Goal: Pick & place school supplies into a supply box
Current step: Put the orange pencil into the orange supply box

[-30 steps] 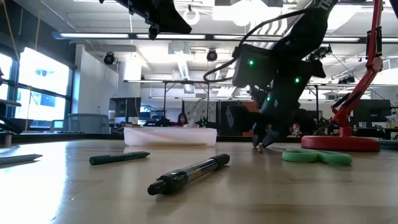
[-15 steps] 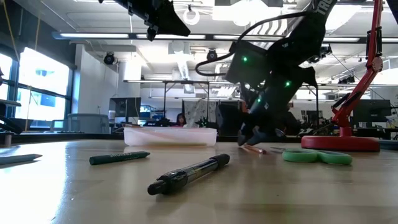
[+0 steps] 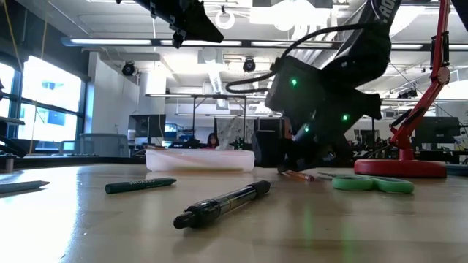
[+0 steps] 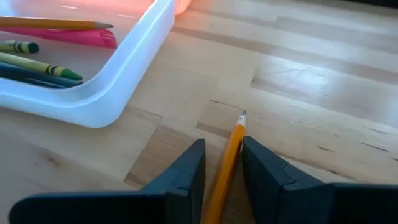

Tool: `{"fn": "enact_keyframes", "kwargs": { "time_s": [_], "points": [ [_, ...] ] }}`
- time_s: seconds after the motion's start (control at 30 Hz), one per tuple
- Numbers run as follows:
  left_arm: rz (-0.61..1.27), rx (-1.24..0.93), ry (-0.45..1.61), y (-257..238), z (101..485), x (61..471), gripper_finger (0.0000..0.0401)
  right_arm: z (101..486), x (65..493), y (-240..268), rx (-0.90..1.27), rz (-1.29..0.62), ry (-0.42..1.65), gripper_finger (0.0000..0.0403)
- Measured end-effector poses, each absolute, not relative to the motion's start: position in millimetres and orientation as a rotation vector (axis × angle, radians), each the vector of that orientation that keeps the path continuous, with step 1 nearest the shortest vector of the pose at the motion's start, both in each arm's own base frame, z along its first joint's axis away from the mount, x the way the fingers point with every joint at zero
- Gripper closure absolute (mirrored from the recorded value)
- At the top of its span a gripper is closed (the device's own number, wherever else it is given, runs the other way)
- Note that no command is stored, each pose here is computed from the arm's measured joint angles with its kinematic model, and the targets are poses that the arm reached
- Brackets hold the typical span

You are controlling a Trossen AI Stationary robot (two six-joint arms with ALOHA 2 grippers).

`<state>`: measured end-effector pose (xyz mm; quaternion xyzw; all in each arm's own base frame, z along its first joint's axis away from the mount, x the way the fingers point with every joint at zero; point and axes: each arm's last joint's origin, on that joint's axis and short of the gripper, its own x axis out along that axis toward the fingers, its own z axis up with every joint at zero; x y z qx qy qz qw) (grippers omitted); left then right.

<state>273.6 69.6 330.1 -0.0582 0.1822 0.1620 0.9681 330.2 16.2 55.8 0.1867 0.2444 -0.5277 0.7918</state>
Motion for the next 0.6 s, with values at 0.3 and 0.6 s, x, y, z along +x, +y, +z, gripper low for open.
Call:
{"fn": "enact_keyframes", "kwargs": {
  "time_s": [0.3,0.6],
  "points": [
    [0.350,-0.113,0.367,70,330,273,0.0341,43,331,21,0.372,-1.162,0.451,0.0328],
    [0.356,-0.112,0.367,70,330,273,0.0341,43,332,22,0.373,-1.158,0.436,0.0386]
  ]
}}
